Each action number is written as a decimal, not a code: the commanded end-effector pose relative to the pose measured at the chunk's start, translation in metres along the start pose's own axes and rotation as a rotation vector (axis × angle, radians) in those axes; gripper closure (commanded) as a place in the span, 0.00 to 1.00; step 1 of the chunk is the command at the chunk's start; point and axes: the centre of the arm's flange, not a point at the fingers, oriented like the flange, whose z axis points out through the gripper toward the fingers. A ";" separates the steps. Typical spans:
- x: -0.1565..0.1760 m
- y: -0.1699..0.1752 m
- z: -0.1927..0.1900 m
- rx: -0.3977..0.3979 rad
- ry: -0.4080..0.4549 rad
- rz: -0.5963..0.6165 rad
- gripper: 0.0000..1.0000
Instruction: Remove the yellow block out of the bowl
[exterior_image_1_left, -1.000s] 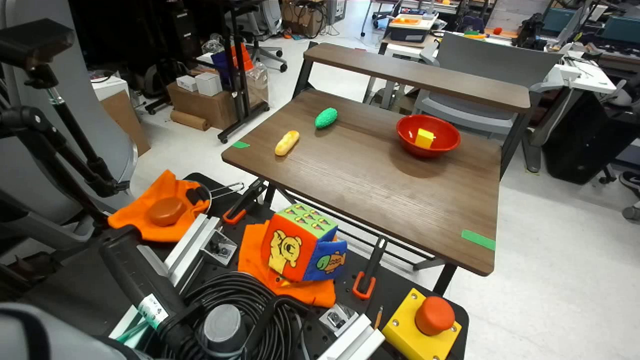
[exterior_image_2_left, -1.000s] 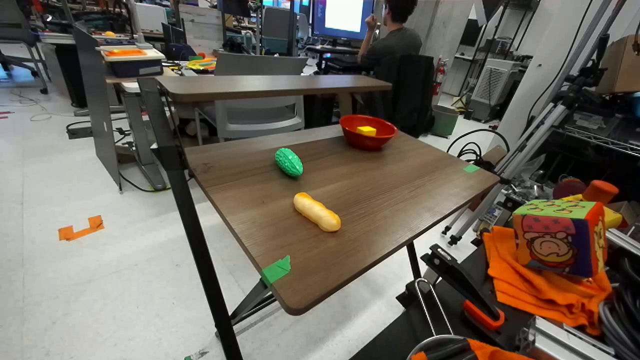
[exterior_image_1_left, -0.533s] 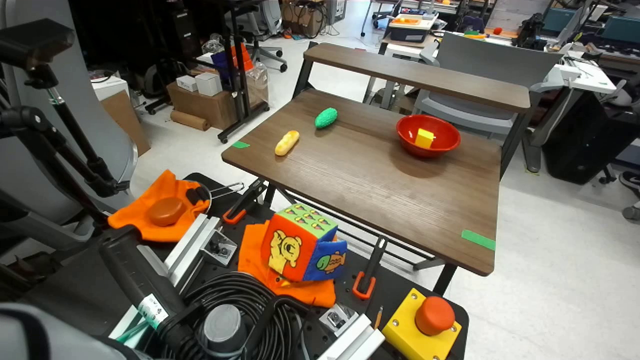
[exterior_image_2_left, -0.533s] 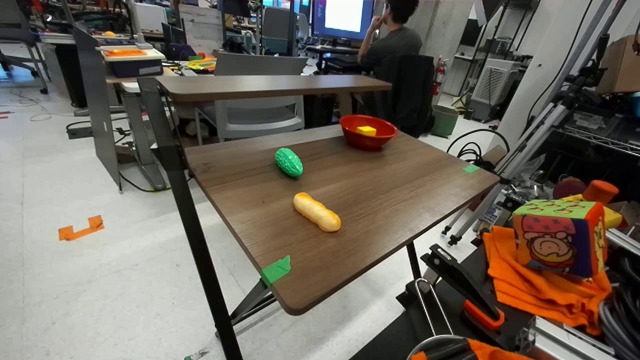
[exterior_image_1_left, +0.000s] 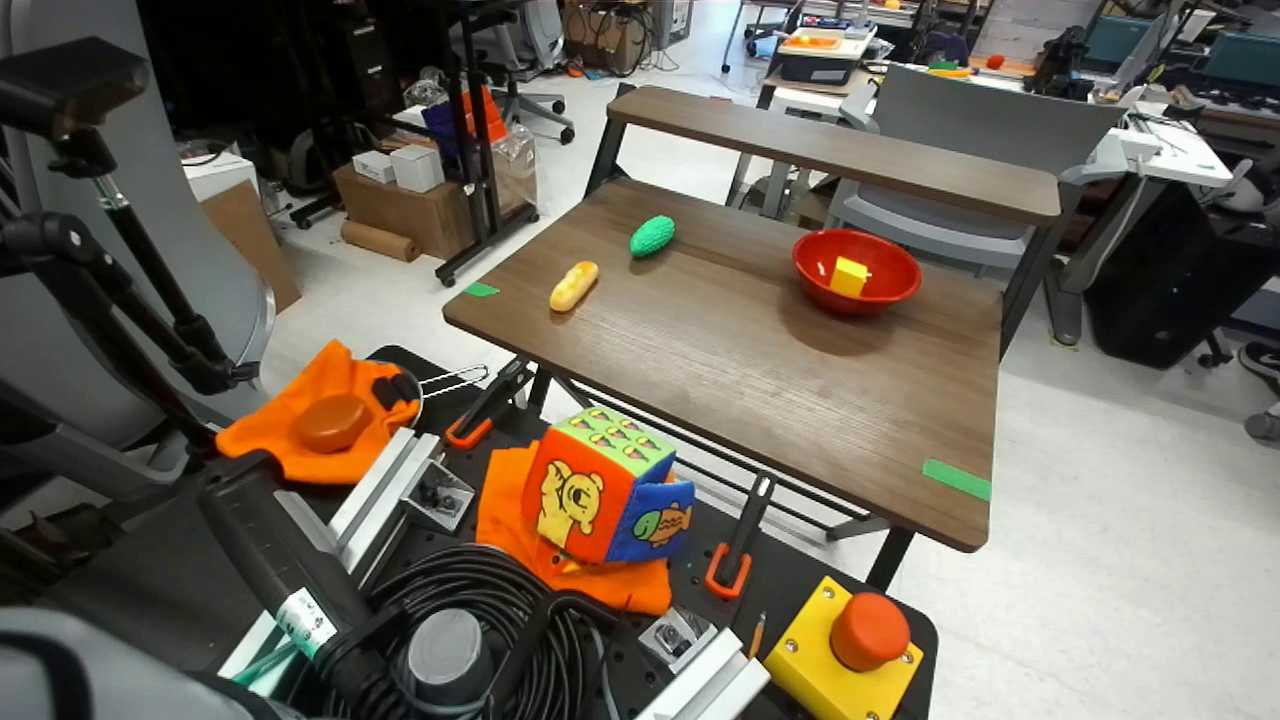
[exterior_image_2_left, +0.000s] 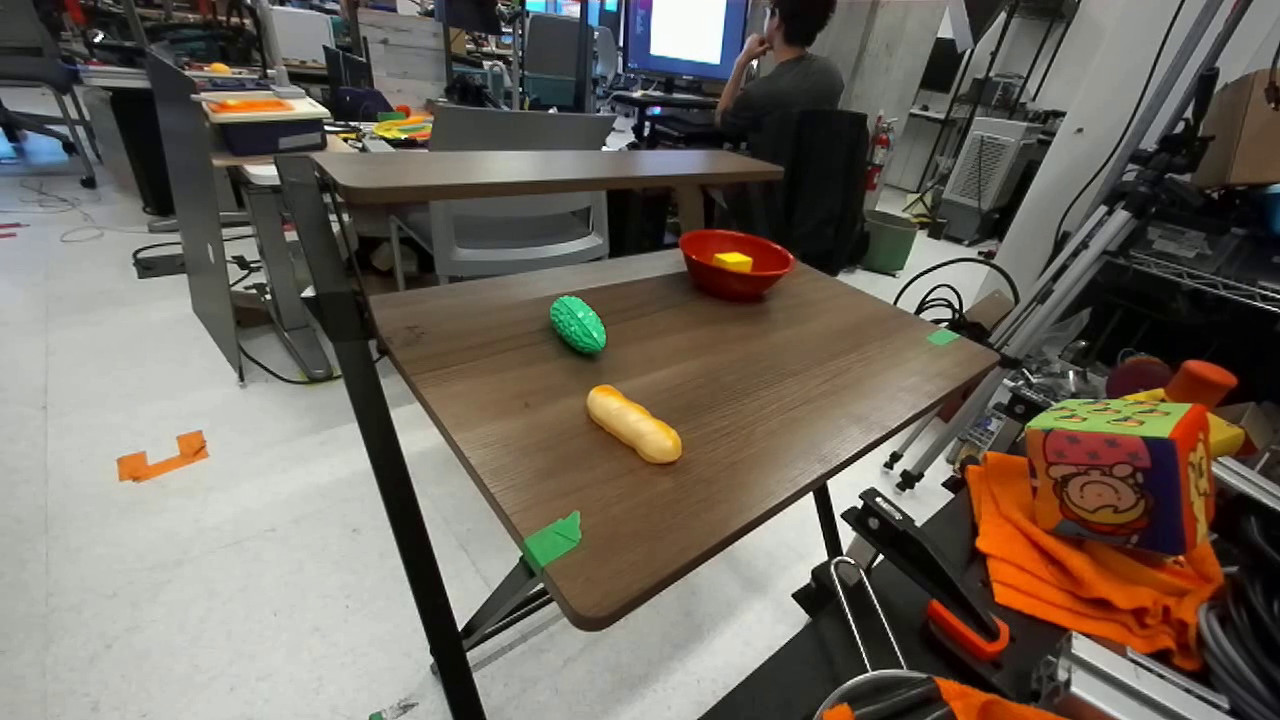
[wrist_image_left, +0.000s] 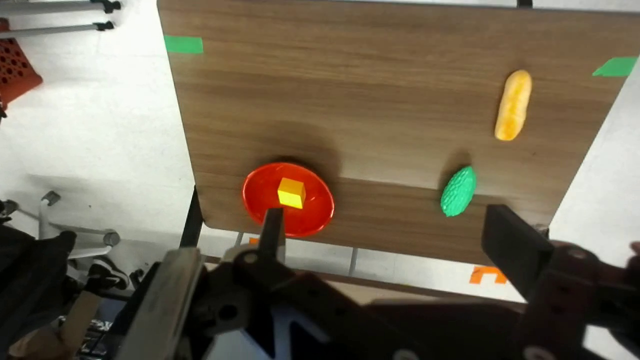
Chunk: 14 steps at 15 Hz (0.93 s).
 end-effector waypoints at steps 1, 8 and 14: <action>0.063 0.028 0.060 -0.004 0.061 0.017 0.00; 0.146 0.073 0.183 0.049 -0.071 0.089 0.00; 0.207 0.093 0.281 0.068 -0.194 0.120 0.00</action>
